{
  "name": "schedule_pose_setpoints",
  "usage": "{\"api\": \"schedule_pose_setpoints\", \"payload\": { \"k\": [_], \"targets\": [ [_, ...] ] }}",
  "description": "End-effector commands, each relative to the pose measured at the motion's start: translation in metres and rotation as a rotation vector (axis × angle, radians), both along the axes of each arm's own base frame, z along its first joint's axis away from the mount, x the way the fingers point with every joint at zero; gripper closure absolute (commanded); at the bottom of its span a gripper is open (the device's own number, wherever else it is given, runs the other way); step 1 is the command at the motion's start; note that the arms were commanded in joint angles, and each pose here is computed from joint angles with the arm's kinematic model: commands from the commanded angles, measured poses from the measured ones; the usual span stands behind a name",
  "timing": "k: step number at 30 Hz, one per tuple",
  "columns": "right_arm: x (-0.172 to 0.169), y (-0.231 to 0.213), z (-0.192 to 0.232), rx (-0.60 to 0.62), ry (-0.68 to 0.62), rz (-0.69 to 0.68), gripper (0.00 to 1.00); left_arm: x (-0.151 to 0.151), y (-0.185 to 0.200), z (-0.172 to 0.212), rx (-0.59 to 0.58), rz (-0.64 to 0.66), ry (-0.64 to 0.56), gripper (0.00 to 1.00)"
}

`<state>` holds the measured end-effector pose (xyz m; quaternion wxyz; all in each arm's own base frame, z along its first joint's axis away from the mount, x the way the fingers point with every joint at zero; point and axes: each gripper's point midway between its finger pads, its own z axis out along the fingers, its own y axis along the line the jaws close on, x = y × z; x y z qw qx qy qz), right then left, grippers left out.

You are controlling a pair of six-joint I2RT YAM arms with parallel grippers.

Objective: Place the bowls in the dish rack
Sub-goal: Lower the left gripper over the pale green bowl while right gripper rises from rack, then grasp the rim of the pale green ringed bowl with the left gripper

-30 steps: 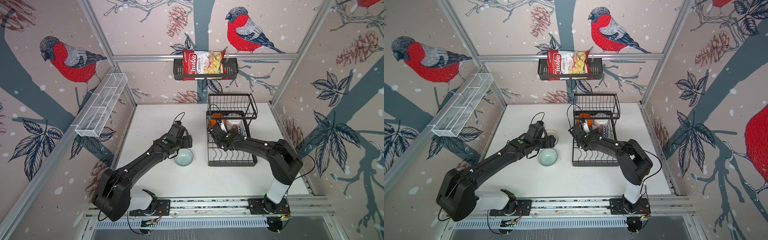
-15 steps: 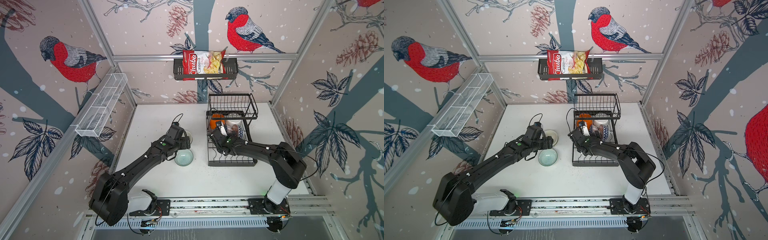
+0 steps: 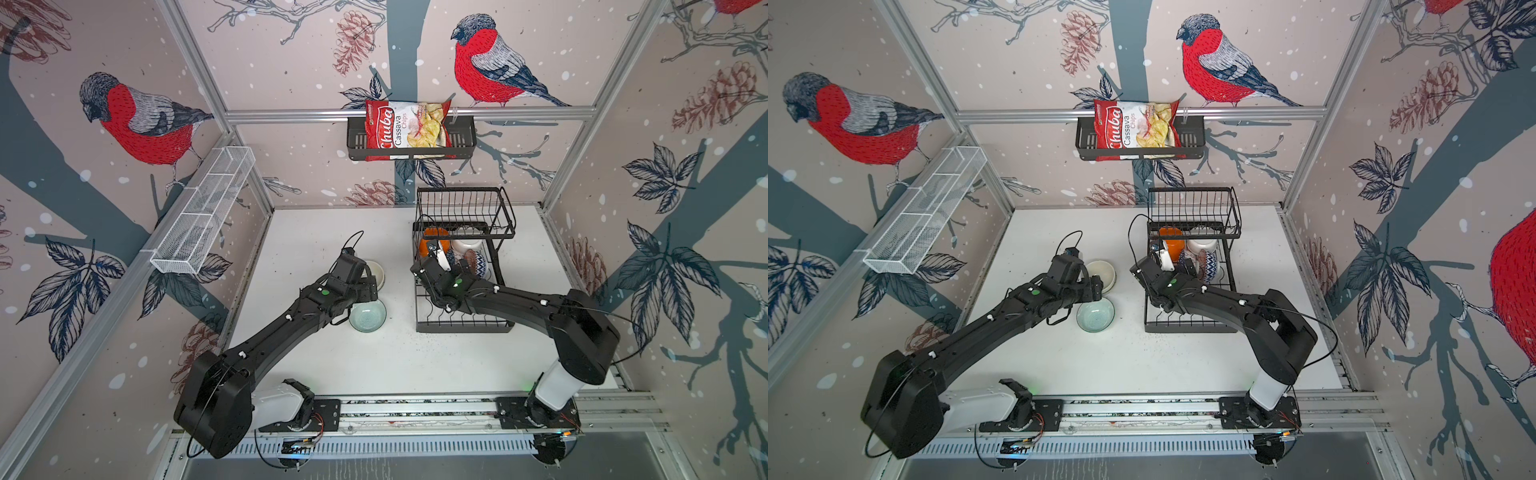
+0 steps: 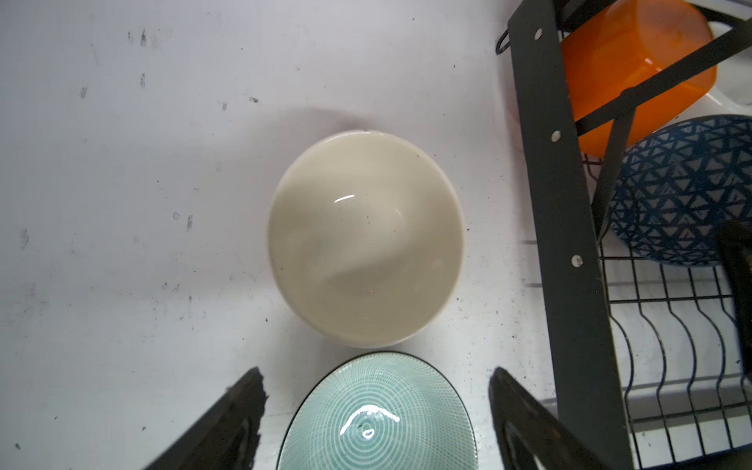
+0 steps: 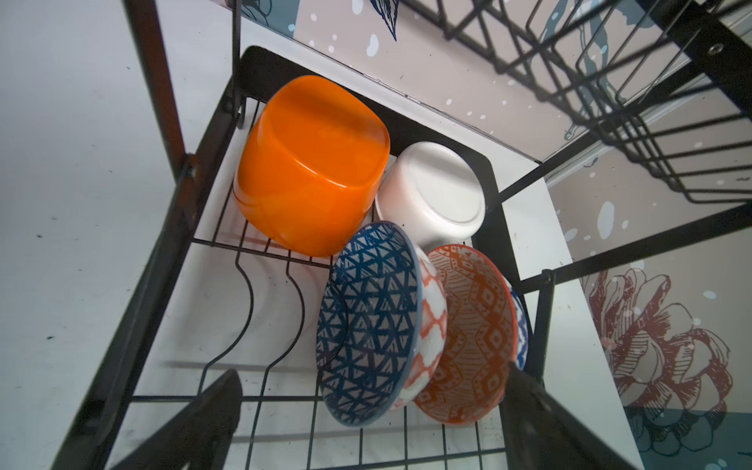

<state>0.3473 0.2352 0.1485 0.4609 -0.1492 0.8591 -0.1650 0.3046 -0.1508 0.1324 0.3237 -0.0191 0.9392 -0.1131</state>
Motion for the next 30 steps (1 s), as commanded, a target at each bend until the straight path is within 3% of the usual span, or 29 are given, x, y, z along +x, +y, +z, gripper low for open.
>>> {"api": "schedule_pose_setpoints", "payload": {
  "k": [1,7,16,30],
  "targets": [
    [-0.004,0.011,0.007,0.036,0.028,0.067,0.01,-0.008,0.011,-0.007,0.041,0.022,0.038,0.14],
    [-0.015,0.038,0.016,0.134,0.092,0.217,0.00,-0.022,0.020,-0.021,0.086,0.028,0.108,0.15],
    [-0.021,0.051,0.040,0.254,0.056,0.290,0.00,-0.041,0.030,-0.042,0.110,0.041,0.189,0.18],
    [-0.023,0.056,0.042,0.310,0.041,0.313,0.00,-0.054,0.030,-0.072,0.093,0.072,0.283,0.46]
  ]
}}
